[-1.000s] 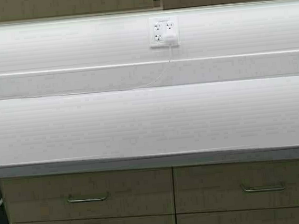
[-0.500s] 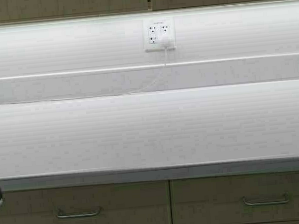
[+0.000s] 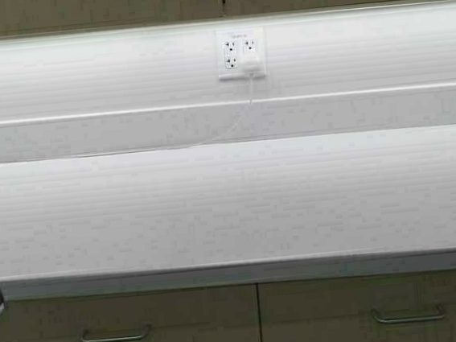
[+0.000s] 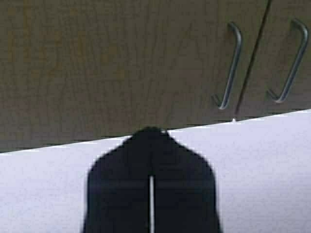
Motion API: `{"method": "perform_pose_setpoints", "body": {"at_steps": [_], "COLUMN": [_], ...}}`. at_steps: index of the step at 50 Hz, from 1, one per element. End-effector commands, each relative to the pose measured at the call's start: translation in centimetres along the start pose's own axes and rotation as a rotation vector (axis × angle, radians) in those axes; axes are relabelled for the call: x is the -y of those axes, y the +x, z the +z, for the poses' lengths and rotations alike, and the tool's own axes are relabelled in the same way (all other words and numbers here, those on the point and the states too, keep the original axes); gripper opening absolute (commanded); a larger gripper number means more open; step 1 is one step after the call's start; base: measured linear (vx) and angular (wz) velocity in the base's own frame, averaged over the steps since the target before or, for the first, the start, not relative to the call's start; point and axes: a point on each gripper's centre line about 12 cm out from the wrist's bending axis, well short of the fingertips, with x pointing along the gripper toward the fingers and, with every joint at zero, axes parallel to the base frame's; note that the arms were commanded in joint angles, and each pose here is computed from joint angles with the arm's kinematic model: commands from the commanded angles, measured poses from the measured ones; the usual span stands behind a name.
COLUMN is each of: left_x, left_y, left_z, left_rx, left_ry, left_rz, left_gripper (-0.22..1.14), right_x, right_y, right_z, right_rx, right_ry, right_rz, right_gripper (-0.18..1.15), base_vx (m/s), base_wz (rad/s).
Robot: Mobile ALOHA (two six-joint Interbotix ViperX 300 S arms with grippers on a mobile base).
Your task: Open the cabinet, put the pot inside, then close it
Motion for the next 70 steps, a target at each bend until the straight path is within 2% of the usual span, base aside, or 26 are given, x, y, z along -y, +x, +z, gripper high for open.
{"method": "perform_pose_setpoints", "body": {"at_steps": [1, 12, 70], "left_x": [0.1, 0.0, 0.0], "left_y": [-0.3, -0.2, -0.5], "left_z": [0.7, 0.5, 0.2], "left_rx": [0.027, 0.023, 0.020], "left_ry": [0.007, -0.003, -0.001], "left_rz": [-0.001, 0.001, 0.001], "left_gripper": [0.03, 0.03, 0.03], "right_x": [0.0, 0.1, 0.1], "right_y": [-3.3, -4.8, -4.7], "right_z": [0.4, 0.3, -0.6], "right_rx": [0.049, 0.066, 0.043], "right_ry": [-0.003, -0.005, -0.005], "right_rz": [0.006, 0.006, 0.006], "right_gripper": [0.07, 0.07, 0.07], "base_vx": [0.01, 0.01, 0.00], "base_wz": [-0.02, -0.01, 0.00]}}
